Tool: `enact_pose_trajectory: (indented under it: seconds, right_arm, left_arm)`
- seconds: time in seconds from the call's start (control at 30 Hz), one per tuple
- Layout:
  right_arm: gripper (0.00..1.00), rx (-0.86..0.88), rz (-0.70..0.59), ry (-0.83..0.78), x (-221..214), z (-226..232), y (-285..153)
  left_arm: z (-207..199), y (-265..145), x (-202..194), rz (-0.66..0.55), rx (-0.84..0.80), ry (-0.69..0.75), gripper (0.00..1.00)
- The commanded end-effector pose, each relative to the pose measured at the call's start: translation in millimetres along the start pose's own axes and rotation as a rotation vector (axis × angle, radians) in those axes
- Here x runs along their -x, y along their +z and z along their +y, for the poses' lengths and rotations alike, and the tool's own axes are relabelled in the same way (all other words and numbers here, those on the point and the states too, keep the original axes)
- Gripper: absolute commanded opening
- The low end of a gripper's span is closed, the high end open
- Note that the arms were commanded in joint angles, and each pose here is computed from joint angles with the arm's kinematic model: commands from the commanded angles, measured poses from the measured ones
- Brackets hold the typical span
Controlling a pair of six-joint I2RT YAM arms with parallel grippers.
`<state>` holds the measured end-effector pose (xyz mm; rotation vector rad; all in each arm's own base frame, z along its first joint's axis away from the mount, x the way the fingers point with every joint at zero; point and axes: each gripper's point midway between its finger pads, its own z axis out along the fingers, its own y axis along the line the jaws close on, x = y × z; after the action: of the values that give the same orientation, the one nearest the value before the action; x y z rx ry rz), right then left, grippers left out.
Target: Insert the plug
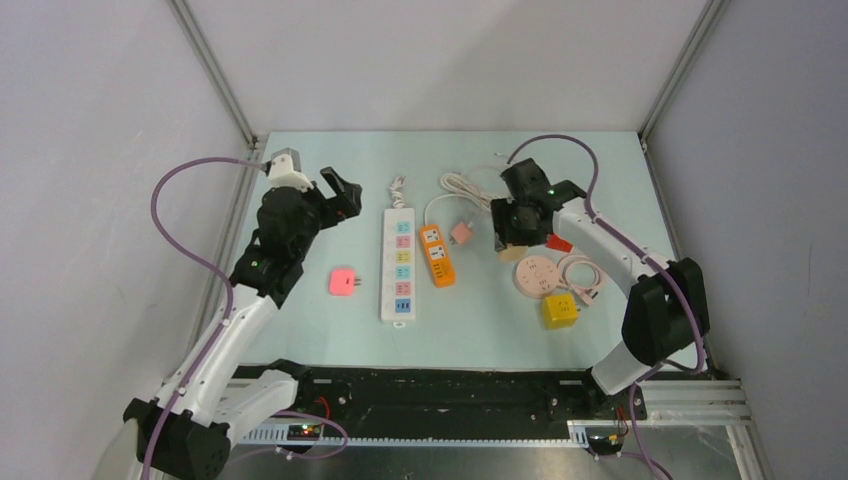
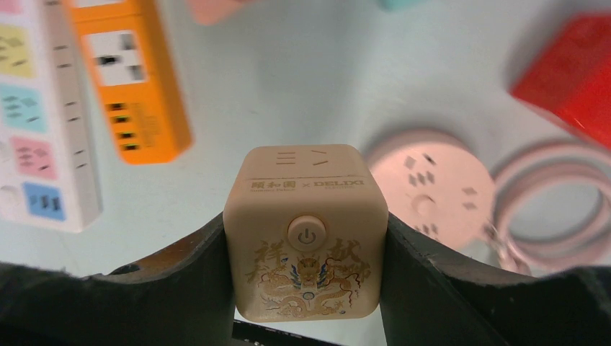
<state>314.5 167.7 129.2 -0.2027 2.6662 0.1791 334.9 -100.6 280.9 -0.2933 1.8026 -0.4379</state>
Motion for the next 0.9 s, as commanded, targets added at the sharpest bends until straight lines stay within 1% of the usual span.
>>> enact_pose_trajectory:
  seconds: [0.0, 0.1, 0.17, 0.33, 0.47, 0.73, 0.87]
  right_arm:
    - [0.0, -0.117, -0.024, 0.14, -2.9, -33.3, -16.6]
    - [0.0, -0.148, -0.016, 0.205, -6.8, -53.3, -16.0]
    - [0.0, -0.154, 0.002, 0.214, -12.6, -60.9, -14.2]
    - [0.0, -0.145, 0.07, 0.193, -26.2, -65.8, -4.3]
    - [0.0, -0.165, 0.072, 0.201, -25.1, -71.0, 1.9]
    - [0.0, -0.16, 0.093, 0.186, -26.6, -71.3, 12.6]
    - [0.0, -0.093, 0.055, 0.113, -19.4, -54.9, 8.3]
  left_arm:
    - [-3.1, 6.4, -6.8, 0.025, -0.021, -0.026, 1.0]
    - [-0.4, 9.0, -9.6, 0.032, -0.01, -0.022, 1.0]
    - [1.1, 10.0, -10.1, 0.032, -0.003, -0.022, 1.0]
    - [2.6, 12.0, -13.9, 0.043, 0.001, -0.02, 1.0]
    - [4.1, 12.7, -16.8, 0.049, 0.007, -0.022, 1.0]
    - [7.3, 13.2, -20.4, 0.054, 0.017, -0.021, 1.0]
    - [8.3, 12.8, -22.1, 0.057, 0.018, -0.022, 1.0]
